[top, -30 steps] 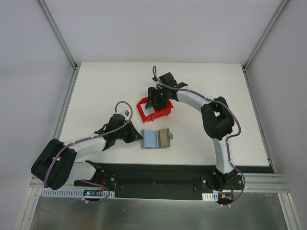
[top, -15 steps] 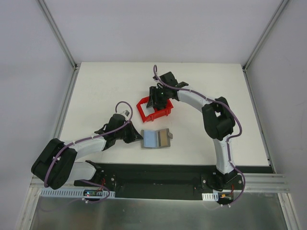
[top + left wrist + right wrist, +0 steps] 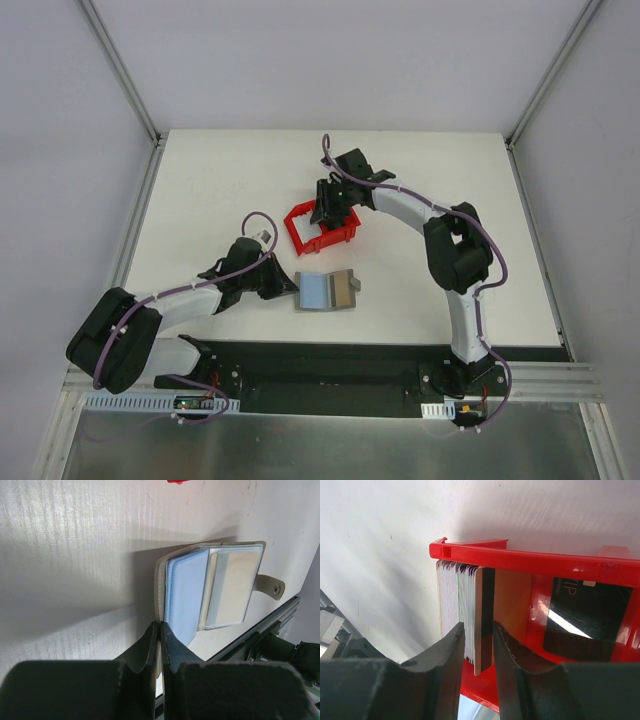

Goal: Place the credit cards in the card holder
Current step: Pick up the credit card from the storage box.

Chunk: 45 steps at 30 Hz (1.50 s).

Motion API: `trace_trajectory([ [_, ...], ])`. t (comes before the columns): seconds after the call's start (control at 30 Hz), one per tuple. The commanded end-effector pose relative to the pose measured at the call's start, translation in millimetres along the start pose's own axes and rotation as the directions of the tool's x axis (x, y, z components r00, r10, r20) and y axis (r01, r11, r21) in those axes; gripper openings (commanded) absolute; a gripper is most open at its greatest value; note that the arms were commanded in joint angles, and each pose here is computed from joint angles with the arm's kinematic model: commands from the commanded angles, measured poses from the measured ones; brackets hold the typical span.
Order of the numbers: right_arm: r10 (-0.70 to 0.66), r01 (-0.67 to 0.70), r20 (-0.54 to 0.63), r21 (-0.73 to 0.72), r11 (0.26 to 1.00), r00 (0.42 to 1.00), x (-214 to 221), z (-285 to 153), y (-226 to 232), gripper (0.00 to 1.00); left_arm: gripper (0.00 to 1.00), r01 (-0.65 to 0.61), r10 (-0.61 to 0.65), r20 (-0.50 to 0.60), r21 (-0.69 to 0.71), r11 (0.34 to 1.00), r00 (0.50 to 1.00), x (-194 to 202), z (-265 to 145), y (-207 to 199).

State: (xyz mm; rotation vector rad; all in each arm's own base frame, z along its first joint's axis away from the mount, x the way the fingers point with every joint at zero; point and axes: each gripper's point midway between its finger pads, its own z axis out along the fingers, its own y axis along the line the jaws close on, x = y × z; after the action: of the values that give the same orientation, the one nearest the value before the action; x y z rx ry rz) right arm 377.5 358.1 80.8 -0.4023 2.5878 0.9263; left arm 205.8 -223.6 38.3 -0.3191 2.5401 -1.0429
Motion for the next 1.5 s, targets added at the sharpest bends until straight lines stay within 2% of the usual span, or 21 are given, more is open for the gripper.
trace_trajectory([
  [0.0,-0.039,0.042,0.086,-0.037,0.998,0.996,-23,-29,23,0.31,0.00,-0.032,0.032,0.000,0.042,0.999,0.999,-5,2,-14],
  [0.37,-0.040,0.042,0.106,-0.020,0.999,0.994,-29,-33,19,0.15,0.00,-0.030,0.031,-0.011,0.045,0.999,0.999,-4,3,-15],
  [0.67,-0.072,0.061,0.133,0.088,0.994,0.988,-39,-42,1,0.01,0.00,-0.034,0.035,-0.006,0.051,0.998,0.999,-5,3,-17],
  [0.93,-0.166,0.115,0.239,0.215,0.970,0.957,-59,-73,-9,0.00,0.00,-0.034,0.035,-0.010,0.054,0.998,0.999,-4,3,-17],
  [1.23,-0.146,0.102,0.351,0.140,0.985,0.925,-62,-118,14,0.00,0.00,-0.037,0.037,-0.004,0.056,0.998,0.999,-6,1,-20],
  [1.47,-0.029,0.038,0.412,-0.012,0.999,0.911,-26,-149,39,0.00,0.00,-0.028,0.028,0.004,0.052,0.998,1.000,-6,0,-18],
])
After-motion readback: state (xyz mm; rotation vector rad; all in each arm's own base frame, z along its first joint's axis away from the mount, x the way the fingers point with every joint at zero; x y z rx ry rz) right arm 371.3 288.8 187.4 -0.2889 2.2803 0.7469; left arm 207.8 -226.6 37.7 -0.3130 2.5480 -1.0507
